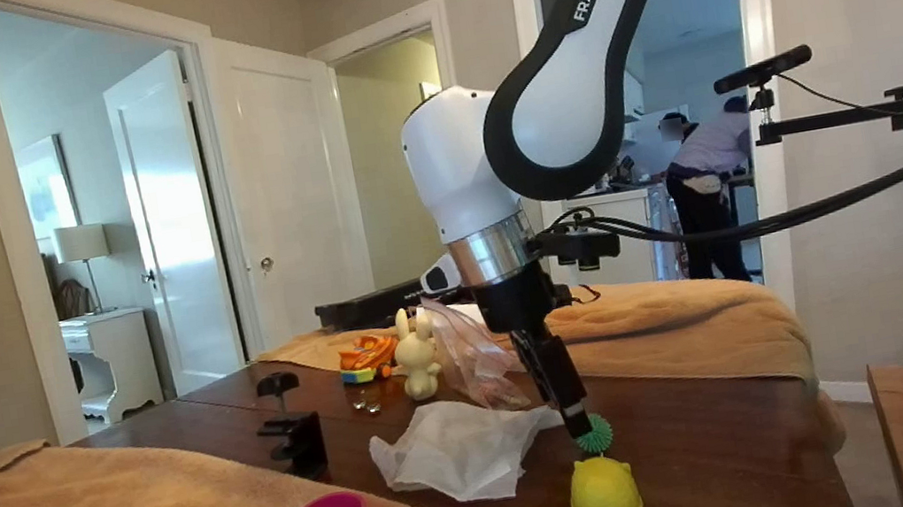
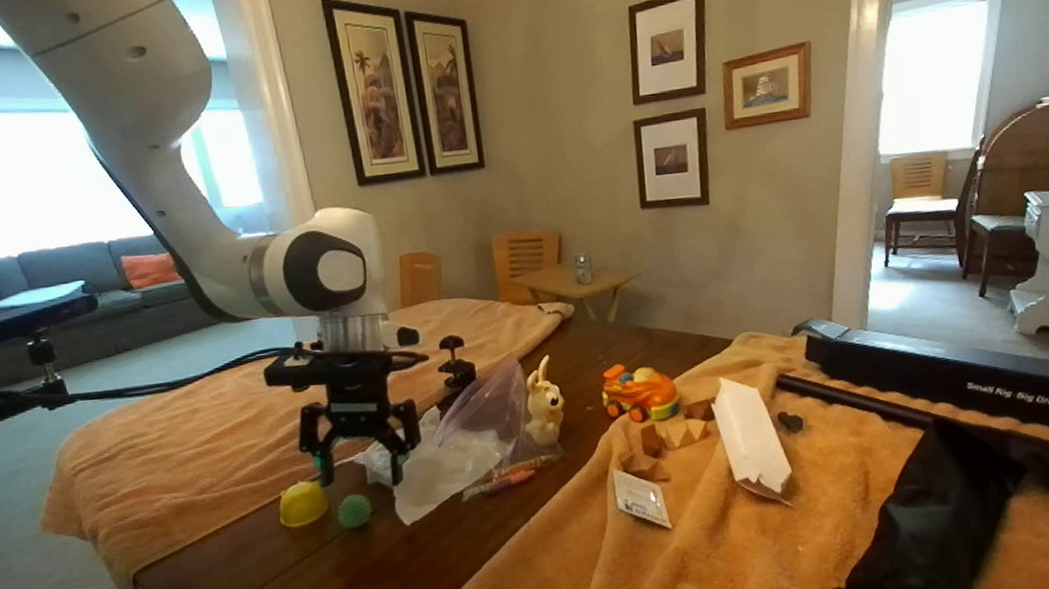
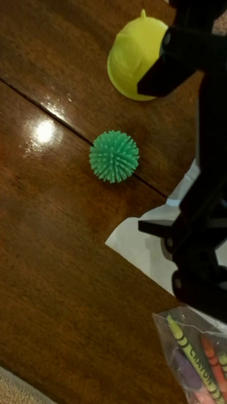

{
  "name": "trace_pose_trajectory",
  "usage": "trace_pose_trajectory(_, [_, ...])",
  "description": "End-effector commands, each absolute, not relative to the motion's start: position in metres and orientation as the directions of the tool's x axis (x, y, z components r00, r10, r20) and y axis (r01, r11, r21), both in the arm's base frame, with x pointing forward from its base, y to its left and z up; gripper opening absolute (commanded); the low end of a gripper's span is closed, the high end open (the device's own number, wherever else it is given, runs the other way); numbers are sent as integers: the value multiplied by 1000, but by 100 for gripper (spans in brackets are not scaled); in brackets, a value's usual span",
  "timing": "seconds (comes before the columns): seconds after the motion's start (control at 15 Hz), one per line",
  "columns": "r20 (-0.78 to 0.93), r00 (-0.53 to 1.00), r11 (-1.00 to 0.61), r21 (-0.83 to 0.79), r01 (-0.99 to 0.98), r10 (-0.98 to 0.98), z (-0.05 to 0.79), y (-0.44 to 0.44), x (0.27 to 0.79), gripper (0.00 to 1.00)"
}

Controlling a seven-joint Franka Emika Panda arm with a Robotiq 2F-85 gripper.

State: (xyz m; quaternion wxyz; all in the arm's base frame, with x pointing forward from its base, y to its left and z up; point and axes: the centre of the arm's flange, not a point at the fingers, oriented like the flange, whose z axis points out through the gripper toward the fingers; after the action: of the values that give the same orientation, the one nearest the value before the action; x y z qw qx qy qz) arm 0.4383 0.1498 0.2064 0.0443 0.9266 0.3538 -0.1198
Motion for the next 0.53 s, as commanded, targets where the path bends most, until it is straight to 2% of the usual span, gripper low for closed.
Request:
trace_pose_trajectory(0.0, [-272, 702, -738, -47, 673, 658, 204, 156, 446, 100])
trace_pose_trajectory(0.47, [-316, 657, -712, -93, 696, 684, 197, 159, 439, 100])
